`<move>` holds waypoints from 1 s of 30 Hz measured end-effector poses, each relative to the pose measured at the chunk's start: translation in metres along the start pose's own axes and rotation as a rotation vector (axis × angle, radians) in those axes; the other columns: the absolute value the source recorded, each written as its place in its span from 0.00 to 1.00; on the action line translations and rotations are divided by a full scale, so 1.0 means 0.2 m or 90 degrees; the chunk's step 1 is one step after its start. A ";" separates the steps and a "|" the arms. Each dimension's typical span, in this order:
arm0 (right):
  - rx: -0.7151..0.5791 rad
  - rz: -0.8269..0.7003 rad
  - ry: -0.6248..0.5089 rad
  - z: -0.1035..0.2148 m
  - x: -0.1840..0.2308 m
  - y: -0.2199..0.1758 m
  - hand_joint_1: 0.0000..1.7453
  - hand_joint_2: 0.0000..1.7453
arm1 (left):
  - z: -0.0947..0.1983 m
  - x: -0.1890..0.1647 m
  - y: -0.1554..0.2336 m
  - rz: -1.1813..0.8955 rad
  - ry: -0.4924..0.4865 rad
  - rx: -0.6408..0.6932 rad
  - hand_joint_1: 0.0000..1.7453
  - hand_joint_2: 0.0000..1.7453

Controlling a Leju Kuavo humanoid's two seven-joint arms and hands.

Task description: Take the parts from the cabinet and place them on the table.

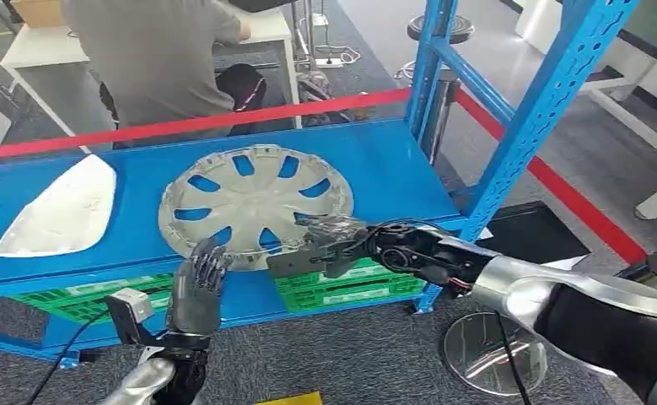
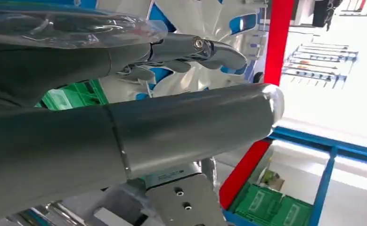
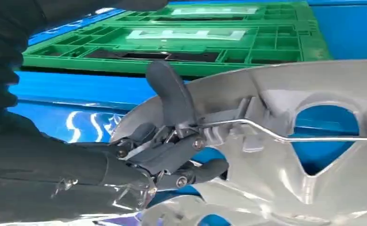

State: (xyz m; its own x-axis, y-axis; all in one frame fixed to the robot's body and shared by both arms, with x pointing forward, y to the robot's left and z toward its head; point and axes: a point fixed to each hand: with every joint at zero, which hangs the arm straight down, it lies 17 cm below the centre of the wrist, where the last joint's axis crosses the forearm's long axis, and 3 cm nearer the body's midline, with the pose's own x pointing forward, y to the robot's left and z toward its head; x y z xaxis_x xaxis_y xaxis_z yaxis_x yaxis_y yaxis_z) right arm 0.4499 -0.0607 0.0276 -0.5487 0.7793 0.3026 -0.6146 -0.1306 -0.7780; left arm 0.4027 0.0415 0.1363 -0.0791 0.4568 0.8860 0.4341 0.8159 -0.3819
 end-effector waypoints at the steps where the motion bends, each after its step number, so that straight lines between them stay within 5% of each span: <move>1: 0.003 0.003 0.001 0.00 0.01 0.00 0.00 1.00 | 0.00 0.00 0.00 0.000 0.000 0.000 0.00 0.00; 30: -0.019 0.118 0.001 0.04 0.15 -0.23 0.00 1.00 | 0.04 -0.04 0.01 -0.017 0.014 0.006 0.00 0.00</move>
State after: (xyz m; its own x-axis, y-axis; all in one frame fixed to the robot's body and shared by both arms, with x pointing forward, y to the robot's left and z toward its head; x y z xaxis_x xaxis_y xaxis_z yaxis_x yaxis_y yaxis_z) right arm 0.4564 -0.0366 0.0769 -0.6499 0.7448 0.1515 -0.4861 -0.2541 -0.8362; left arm 0.3979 0.0417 0.1262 -0.0707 0.4276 0.9012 0.4233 0.8309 -0.3611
